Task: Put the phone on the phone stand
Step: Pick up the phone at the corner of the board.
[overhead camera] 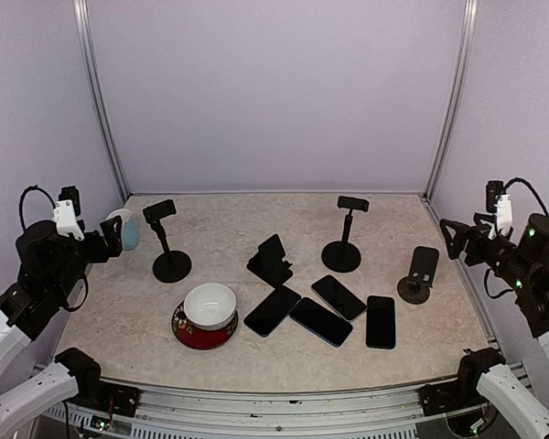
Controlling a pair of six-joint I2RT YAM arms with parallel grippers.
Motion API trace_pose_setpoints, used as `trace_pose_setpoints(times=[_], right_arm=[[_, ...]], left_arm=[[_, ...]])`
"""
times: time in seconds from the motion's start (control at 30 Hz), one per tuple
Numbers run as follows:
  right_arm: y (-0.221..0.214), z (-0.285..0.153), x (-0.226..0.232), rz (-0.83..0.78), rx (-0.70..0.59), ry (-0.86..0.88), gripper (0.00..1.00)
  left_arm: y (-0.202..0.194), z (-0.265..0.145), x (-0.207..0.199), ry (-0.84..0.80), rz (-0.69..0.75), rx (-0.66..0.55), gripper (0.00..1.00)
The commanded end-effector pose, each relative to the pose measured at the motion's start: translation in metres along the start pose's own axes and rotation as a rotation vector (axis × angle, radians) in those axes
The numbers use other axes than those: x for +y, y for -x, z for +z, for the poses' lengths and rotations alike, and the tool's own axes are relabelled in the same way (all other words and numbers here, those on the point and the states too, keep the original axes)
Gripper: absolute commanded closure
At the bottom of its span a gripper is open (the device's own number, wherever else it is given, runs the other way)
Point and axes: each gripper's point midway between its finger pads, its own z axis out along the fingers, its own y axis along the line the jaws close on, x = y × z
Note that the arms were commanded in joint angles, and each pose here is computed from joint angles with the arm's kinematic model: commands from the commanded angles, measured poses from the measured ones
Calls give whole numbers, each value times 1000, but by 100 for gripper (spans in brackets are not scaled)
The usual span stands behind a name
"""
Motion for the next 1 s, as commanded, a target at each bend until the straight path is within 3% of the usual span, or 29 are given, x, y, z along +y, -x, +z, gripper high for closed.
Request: trace_pose_setpoints(times=[0.0, 0.2, 0.33, 0.6, 0.97], right_arm=[[21, -13, -7, -6, -99, -56, 0], [8, -13, 16, 78, -74, 80, 0], [17, -22, 28, 107, -91, 150, 0], [7, 4, 48, 143, -26, 282, 0], [-40, 48, 50, 145, 237, 222, 0]], left_arm=[[11, -6, -2, -12, -15, -20, 1], [0, -3, -26, -117, -11, 30, 1], [-4, -3, -26, -115, -11, 49, 1], [-7, -4, -19, -80, -11, 47, 1], [-18, 0, -15, -37, 14, 84, 1]])
